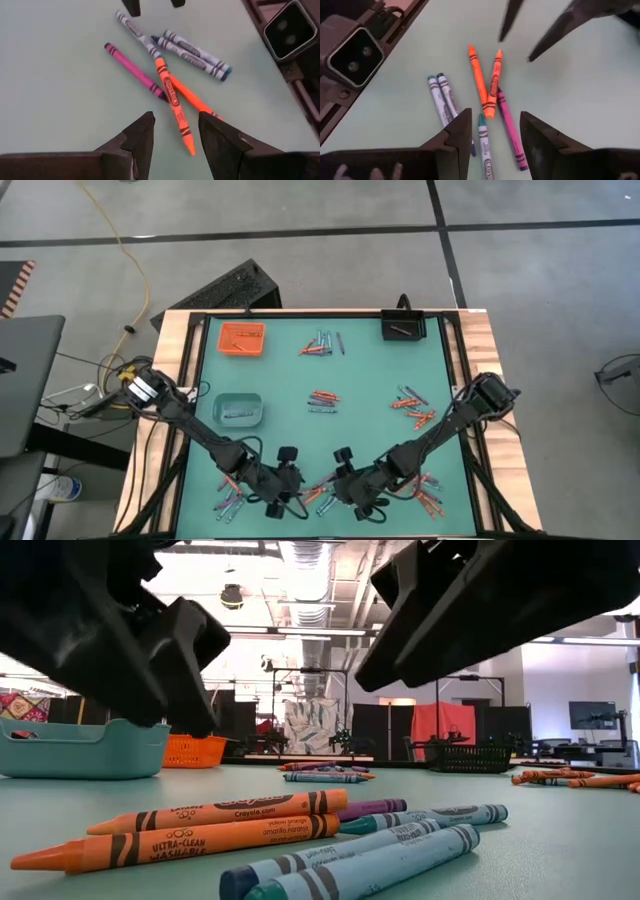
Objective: Sort crayons
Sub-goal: Put the orange crayon into the orange basket
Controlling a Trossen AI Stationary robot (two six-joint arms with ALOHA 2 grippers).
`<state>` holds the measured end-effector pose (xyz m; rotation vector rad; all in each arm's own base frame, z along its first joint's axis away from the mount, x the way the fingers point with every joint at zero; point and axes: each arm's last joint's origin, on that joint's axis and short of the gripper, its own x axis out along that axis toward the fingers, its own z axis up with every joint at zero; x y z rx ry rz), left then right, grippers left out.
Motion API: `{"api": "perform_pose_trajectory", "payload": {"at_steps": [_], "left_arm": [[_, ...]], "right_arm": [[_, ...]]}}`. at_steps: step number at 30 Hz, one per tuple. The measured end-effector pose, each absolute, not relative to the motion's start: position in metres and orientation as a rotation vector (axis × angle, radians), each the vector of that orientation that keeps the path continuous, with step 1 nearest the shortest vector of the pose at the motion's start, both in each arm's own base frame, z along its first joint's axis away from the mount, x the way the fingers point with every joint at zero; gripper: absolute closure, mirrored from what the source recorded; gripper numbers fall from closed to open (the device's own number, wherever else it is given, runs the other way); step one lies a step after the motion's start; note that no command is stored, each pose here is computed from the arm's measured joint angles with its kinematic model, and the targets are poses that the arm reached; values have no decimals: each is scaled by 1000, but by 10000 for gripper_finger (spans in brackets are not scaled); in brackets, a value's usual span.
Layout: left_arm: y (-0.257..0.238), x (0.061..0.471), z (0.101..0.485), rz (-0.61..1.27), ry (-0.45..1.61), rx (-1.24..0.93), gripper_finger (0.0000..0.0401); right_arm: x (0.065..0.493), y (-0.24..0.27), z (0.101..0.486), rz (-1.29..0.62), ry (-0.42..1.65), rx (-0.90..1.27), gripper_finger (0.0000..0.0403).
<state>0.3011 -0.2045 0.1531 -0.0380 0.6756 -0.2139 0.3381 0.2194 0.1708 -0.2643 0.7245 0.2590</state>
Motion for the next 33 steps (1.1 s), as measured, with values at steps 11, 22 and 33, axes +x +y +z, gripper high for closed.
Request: {"api": "perform_pose_trajectory", "payload": {"at_steps": [11,22,33], "left_arm": [[-223,303,143,-178,684,-23,257],[-228,312,137,-100,723,29,257],[-230,312,137,-117,724,-29,257]], "right_arm": [[331,229,171,241,706,-292,246],[329,233,172,248,696,-289,246],[329,233,172,231,690,-298,246]]}}
